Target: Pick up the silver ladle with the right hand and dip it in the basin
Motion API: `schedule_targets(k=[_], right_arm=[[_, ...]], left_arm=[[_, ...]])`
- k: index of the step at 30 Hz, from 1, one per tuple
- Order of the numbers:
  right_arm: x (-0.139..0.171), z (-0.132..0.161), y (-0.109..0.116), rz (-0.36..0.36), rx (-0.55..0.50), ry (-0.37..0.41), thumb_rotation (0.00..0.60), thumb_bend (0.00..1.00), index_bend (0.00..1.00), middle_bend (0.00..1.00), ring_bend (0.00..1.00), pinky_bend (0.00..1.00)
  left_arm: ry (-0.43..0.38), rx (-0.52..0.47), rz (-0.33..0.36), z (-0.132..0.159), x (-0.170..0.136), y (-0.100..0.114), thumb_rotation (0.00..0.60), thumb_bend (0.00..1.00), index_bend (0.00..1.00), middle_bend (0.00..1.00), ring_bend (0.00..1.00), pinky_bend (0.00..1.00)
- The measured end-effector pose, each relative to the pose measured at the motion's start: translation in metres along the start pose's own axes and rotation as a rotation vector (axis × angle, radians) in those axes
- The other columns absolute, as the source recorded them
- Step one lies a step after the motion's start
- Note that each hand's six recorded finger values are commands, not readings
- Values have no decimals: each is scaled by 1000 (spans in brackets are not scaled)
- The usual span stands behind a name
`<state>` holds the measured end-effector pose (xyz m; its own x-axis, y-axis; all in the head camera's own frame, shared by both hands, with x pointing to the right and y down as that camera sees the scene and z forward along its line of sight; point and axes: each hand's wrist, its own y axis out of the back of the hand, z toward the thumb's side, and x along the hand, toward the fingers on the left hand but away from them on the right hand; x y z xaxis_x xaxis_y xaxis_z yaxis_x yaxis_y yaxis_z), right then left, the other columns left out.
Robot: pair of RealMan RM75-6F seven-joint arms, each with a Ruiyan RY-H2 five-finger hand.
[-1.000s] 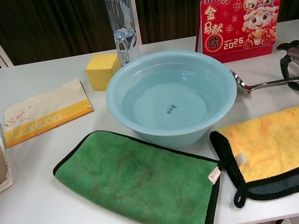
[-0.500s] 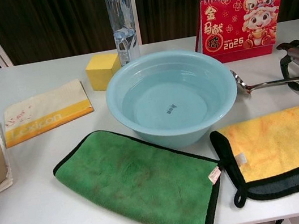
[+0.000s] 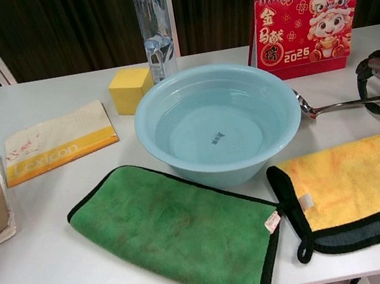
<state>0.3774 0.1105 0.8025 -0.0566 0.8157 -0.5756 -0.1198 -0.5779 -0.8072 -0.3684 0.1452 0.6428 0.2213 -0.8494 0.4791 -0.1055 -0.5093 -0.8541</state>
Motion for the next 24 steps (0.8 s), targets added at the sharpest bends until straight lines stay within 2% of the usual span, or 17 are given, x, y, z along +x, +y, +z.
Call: schedule_targets(k=[9, 14, 19, 21, 24], right_arm=[[4, -10, 19, -92, -110, 5, 600, 521, 885, 247, 0, 0], [8, -18, 31, -133, -201, 4, 600, 540, 891, 262, 0, 15], [13, -23, 41, -154, -269, 4, 600, 556, 891, 278, 12, 124], [16, -25, 44, -161, -285, 4, 600, 557, 891, 291, 47, 207], [19, -28, 49, -169, -302, 2, 600, 557, 890, 310, 101, 275]], left_arm=[[0, 0, 3, 0, 0, 1, 600, 98, 122, 54, 35, 189], [-2, -2, 3, 2, 0, 0, 600, 99, 122, 54, 35, 189], [-4, -3, 0, 3, 1, -1, 600, 99, 123, 54, 35, 189], [-5, -3, 0, 4, 1, -1, 600, 99, 123, 53, 35, 189], [-7, -2, 0, 5, 1, -1, 600, 98, 123, 54, 35, 189]])
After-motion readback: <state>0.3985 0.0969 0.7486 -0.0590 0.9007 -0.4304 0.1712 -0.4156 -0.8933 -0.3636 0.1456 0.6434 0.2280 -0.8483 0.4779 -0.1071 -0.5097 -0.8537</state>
